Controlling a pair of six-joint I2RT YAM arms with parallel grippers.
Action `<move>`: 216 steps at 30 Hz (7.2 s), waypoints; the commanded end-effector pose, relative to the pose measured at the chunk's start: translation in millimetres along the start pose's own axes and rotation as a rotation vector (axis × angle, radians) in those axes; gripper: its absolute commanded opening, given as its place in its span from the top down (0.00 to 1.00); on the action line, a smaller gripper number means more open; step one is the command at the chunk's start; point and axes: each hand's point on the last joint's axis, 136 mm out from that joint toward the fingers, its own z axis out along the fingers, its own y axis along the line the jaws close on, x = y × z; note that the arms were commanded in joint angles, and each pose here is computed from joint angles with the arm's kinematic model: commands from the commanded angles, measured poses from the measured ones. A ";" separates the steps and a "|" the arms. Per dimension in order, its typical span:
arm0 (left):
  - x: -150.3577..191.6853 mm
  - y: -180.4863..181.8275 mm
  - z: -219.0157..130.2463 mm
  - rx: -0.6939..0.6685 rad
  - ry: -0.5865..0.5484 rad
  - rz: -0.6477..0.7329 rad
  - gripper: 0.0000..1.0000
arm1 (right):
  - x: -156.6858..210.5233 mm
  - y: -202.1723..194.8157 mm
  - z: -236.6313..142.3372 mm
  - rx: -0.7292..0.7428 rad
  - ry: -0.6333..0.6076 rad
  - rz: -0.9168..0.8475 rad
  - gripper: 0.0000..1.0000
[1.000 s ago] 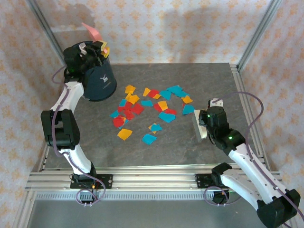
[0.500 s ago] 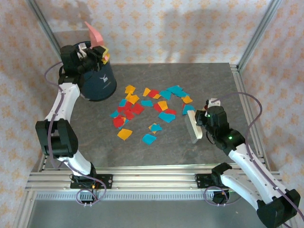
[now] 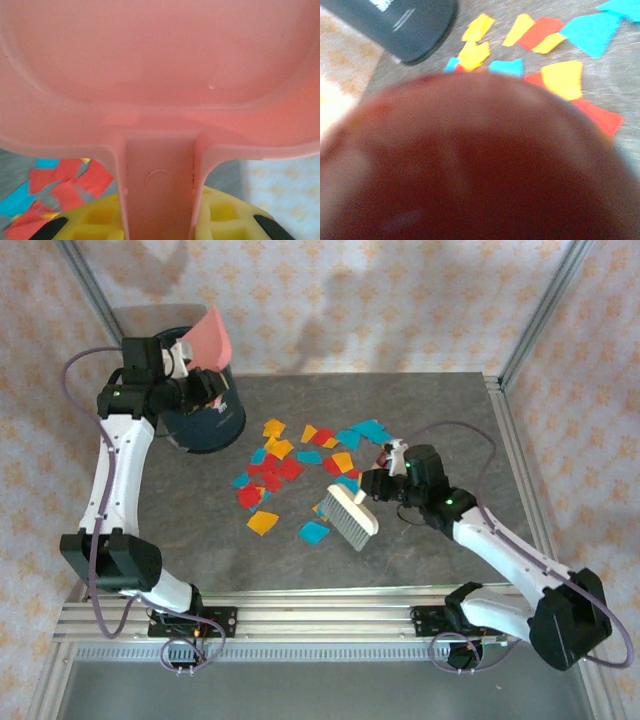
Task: Sweep away the paper scraps from the table
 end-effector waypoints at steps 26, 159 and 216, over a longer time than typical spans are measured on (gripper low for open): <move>113.5 45.3 -35.1 -0.236 0.245 0.284 1.00 | -2.2 -12.8 76.1 0.162 0.013 -0.109 1.00; 325.9 31.9 166.5 -0.456 1.117 1.082 1.00 | -132.4 -165.3 -64.5 0.956 -0.397 -0.320 1.00; 328.2 43.3 147.0 -0.454 1.096 1.086 1.00 | -54.5 -65.4 -54.3 0.587 -0.168 -0.442 1.00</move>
